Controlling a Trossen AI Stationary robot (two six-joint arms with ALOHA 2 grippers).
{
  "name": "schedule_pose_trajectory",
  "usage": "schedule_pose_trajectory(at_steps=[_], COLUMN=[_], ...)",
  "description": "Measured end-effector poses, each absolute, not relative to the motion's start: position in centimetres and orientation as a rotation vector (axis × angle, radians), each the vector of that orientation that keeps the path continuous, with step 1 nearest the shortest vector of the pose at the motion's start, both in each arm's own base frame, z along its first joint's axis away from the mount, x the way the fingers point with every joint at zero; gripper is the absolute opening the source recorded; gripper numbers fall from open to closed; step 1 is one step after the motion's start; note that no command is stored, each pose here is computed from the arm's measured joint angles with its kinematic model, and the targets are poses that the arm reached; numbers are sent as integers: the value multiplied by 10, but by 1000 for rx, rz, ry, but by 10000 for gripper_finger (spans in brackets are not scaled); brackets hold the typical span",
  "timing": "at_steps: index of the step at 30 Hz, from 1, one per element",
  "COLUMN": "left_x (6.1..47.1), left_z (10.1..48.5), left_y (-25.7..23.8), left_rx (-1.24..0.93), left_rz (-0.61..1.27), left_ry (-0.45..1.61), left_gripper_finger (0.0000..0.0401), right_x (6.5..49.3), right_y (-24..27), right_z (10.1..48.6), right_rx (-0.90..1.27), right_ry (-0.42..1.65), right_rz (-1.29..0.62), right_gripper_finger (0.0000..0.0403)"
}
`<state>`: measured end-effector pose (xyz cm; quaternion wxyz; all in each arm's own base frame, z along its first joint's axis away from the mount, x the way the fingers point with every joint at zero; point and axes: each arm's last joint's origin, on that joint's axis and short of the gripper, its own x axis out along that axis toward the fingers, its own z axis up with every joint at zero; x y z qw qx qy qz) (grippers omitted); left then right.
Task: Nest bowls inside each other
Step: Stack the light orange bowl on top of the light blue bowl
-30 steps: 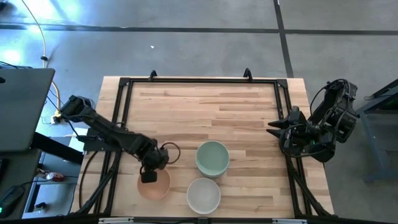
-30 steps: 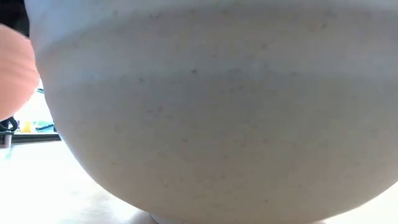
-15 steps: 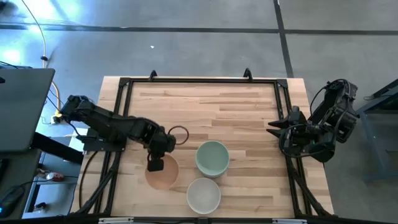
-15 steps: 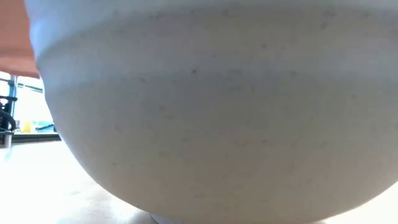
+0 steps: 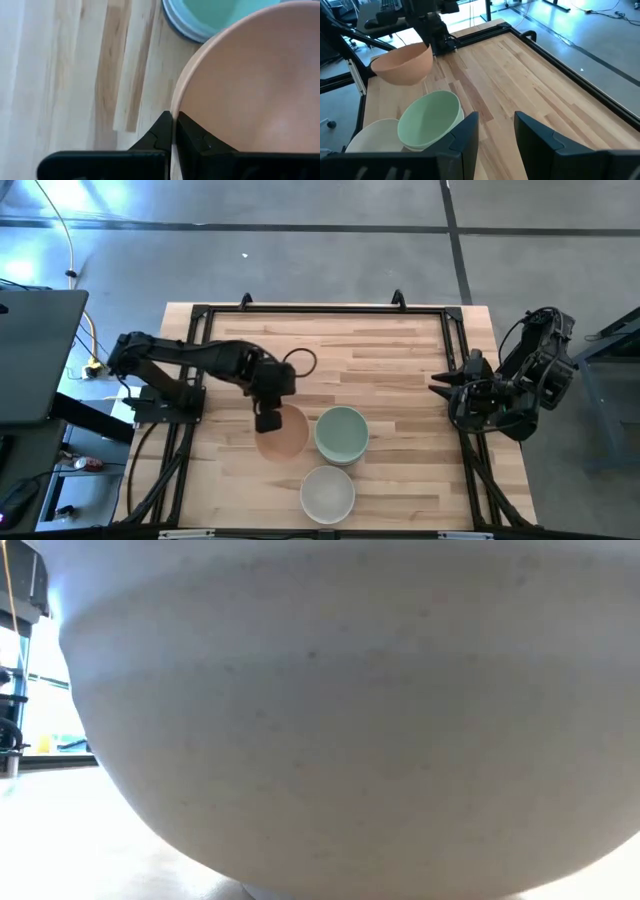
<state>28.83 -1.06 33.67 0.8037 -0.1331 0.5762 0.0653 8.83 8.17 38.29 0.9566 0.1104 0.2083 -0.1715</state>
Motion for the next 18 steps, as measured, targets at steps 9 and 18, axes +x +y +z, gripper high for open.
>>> schedule_pose_trajectory(at_steps=[9, 18], left_x=[336, 366], left_z=[342, 364], left_y=[-4, 10], left_rx=[-196, -139], left_rz=[66, 6], left_ry=[1293, 1260], left_gripper_finger=[0, 0], right_x=[88, 88], right_y=[82, 82], right_z=[383, 383], right_rx=[223, 229], right_ry=[421, 429], right_rz=[-350, -345], right_gripper_finger=[119, 119])
